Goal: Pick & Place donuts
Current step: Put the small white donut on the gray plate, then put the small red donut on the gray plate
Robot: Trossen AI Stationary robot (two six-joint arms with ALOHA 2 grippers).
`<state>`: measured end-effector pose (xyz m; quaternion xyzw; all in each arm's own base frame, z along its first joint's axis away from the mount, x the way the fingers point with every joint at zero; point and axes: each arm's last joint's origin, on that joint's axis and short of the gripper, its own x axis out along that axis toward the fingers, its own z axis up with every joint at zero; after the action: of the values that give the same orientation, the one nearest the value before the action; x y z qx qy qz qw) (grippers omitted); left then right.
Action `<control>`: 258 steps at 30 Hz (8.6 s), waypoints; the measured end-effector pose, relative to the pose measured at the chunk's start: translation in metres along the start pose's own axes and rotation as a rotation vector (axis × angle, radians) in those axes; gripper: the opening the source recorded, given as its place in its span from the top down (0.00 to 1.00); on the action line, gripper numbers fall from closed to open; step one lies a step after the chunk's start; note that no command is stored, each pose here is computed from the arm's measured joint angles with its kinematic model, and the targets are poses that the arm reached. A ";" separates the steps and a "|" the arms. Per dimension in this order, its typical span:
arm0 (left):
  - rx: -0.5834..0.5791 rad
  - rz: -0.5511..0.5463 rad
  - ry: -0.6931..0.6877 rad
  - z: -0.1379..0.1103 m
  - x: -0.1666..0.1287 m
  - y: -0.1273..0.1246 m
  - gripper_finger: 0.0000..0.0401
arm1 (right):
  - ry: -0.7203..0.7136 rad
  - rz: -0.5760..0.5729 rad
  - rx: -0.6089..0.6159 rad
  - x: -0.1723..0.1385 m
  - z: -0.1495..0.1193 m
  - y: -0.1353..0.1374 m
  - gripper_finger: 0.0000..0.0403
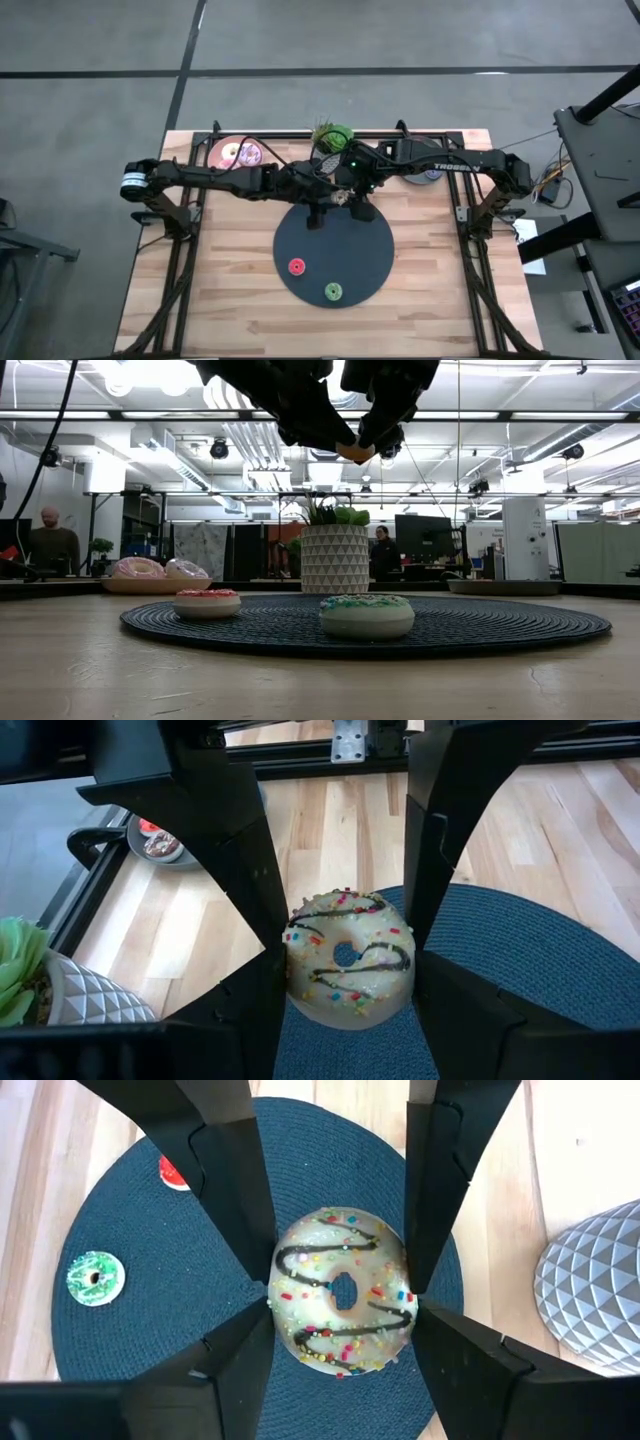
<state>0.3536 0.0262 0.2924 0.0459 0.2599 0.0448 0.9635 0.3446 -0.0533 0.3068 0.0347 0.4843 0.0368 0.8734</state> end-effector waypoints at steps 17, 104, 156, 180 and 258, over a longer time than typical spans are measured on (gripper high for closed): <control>0.000 -0.003 0.000 0.000 0.000 0.000 0.55 | 0.000 0.006 -0.014 0.000 0.000 0.000 0.50; -0.041 0.135 0.027 0.004 -0.028 0.016 0.38 | 0.199 -0.186 0.491 -0.050 -0.109 -0.126 0.55; -0.046 0.136 0.027 0.004 -0.028 0.017 0.38 | 0.227 -0.413 0.981 -0.013 -0.222 -0.165 0.51; -0.055 0.137 0.026 0.004 -0.028 0.017 0.38 | 0.223 -0.386 0.983 0.004 -0.223 -0.175 0.51; -0.057 0.064 -0.019 0.013 -0.056 0.016 0.38 | -0.273 -0.319 0.768 -0.081 -0.174 -0.102 0.30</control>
<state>0.3107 0.0352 0.3334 0.0270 0.2476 0.0828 0.9649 0.1574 -0.1582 0.2735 0.2862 0.3424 -0.2860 0.8480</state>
